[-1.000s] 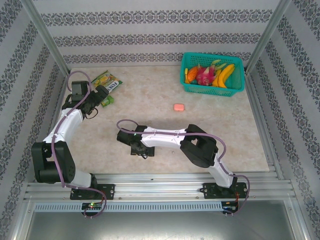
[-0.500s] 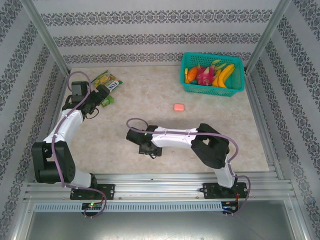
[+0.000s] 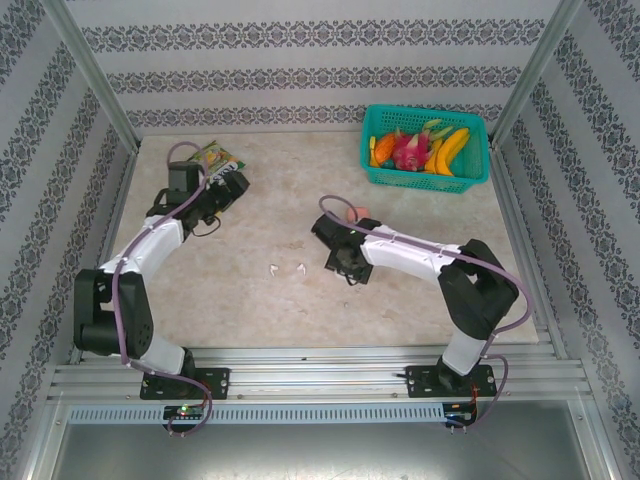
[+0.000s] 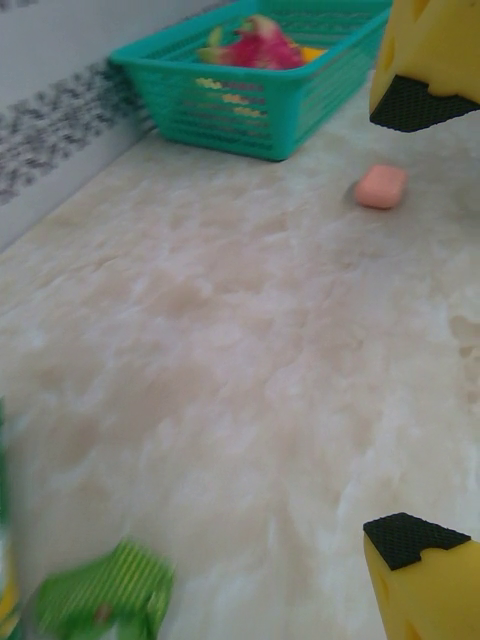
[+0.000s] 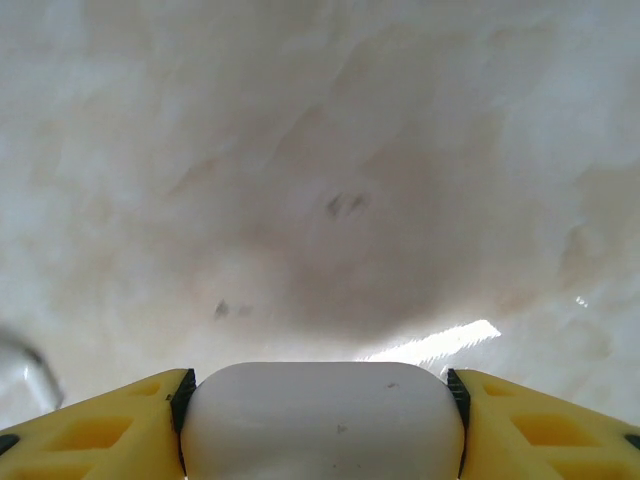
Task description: Insert wireless bluetooth earbuds into charging case
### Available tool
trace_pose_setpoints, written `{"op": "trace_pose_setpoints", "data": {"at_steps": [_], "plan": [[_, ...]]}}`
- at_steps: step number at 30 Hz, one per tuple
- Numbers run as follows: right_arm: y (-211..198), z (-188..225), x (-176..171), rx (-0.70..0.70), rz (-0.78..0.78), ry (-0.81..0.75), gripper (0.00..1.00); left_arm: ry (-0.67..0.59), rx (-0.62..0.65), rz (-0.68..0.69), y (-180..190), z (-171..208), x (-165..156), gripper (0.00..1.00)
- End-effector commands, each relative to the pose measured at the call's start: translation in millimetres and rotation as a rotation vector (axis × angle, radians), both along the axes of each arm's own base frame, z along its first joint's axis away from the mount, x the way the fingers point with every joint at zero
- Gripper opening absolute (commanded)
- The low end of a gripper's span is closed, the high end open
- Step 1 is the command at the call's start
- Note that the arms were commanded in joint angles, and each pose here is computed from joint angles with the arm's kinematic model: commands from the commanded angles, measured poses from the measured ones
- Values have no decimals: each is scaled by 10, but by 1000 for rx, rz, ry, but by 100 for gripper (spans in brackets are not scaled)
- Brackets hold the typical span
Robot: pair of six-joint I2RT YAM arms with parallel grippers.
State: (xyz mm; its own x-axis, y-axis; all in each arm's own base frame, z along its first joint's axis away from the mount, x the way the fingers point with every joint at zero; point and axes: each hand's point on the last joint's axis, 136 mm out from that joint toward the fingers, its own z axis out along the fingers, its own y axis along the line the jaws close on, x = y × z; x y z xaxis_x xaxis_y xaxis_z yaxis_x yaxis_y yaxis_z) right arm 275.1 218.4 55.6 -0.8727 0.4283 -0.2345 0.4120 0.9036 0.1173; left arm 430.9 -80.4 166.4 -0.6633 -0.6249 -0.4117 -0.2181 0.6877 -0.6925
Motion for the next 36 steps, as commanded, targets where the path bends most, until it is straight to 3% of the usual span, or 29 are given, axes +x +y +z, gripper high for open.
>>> {"op": "trace_pose_setpoints", "data": {"at_steps": [1, 14, 36], "plan": [[-166, 88, 142, 24, -27, -32, 60, -78, -35, -136, -437, 22, 45, 100], [-552, -7, 499, 193, -235, -6, 60, -199, -154, -425, -1653, -173, -209, 100], [-728, 23, 863, 433, -406, -15, 62, -335, -222, -616, -2680, -247, -544, 99]]}}
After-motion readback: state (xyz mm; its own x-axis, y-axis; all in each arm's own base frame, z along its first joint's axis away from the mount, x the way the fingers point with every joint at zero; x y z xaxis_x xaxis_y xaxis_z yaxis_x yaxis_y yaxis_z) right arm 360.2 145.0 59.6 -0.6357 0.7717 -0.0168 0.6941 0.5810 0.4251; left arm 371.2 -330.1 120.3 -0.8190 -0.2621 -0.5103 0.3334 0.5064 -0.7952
